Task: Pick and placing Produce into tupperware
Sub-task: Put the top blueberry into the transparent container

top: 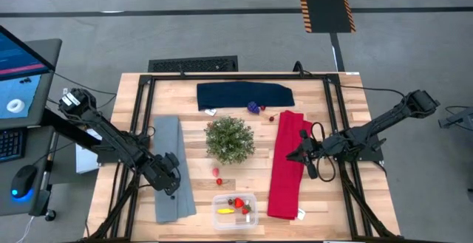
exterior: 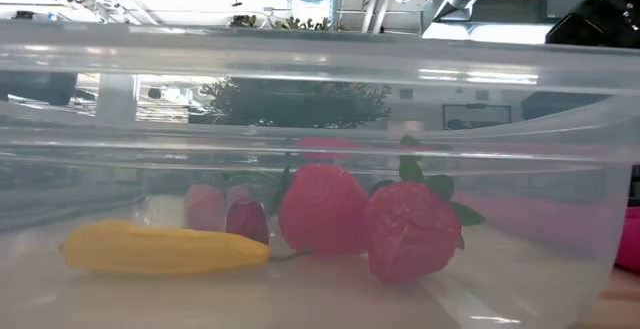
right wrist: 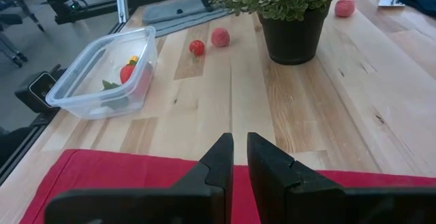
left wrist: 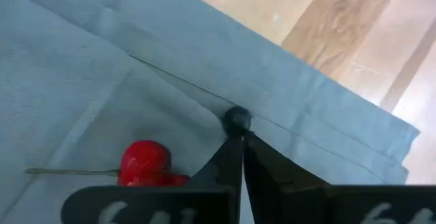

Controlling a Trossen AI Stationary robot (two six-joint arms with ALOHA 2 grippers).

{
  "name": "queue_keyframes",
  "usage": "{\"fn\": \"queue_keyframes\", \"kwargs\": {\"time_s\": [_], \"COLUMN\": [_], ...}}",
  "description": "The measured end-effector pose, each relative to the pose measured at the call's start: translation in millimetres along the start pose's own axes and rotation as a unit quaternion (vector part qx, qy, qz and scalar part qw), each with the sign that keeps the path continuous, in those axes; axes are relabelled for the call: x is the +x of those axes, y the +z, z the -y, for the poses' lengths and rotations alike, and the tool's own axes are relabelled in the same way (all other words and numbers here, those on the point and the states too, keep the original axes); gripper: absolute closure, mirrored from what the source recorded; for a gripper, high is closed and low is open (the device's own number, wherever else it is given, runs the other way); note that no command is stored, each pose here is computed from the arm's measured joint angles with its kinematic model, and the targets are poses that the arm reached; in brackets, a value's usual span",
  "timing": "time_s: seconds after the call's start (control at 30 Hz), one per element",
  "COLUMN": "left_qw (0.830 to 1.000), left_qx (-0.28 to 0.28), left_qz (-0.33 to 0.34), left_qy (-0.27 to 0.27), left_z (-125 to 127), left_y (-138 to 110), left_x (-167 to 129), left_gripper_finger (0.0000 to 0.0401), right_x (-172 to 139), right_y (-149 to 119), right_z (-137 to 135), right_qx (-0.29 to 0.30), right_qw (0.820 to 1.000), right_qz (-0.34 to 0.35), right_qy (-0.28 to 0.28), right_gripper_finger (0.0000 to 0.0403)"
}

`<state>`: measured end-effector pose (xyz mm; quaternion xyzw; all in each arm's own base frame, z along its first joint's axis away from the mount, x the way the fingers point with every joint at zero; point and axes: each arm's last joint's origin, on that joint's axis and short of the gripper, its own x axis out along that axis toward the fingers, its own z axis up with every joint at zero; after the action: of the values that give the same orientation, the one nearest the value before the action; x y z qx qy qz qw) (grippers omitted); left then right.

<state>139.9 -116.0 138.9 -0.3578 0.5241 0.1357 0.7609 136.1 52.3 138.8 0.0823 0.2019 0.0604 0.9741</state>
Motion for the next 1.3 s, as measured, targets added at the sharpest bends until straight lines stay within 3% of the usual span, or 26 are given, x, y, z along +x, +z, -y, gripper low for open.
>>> {"fn": "queue_keyframes", "kwargs": {"time_s": [0.3,0.47,0.67,0.8,1.0,1.1,1.3], "left_qw": [0.999,1.000,0.998,0.995,0.990,0.985,0.984], "left_qx": [0.030,0.016,0.020,-0.029,-0.046,-0.080,-0.098], "left_qz": [0.017,0.019,0.060,0.085,0.098,0.119,0.120], "left_qy": [-0.015,0.002,-0.025,-0.043,-0.091,-0.097,-0.082], "left_z": [15,12,18,22,31,32,29], "left_y": [5,4,8,12,19,19,12], "left_x": [-10,-10,-10,-10,-11,-12,-12], "left_gripper_finger": [0.0401,0.0401,0.0395,0.0397,0.0395,0.0389,0.0341], "right_x": [0,0,0,0,0,0,0], "right_y": [0,0,0,0,0,0,-1], "right_z": [0,0,0,0,0,0,0], "right_qx": [0.000,0.004,0.004,0.004,0.008,0.008,0.008], "right_qw": [1.000,1.000,1.000,1.000,1.000,1.000,1.000], "right_qz": [0.000,0.000,0.000,0.000,0.000,0.000,-0.003], "right_qy": [0.000,0.000,0.000,0.000,0.000,0.000,0.000], "right_gripper_finger": [0.0337,0.0337,0.0337,0.0337,0.0337,0.0337,0.0337]}}
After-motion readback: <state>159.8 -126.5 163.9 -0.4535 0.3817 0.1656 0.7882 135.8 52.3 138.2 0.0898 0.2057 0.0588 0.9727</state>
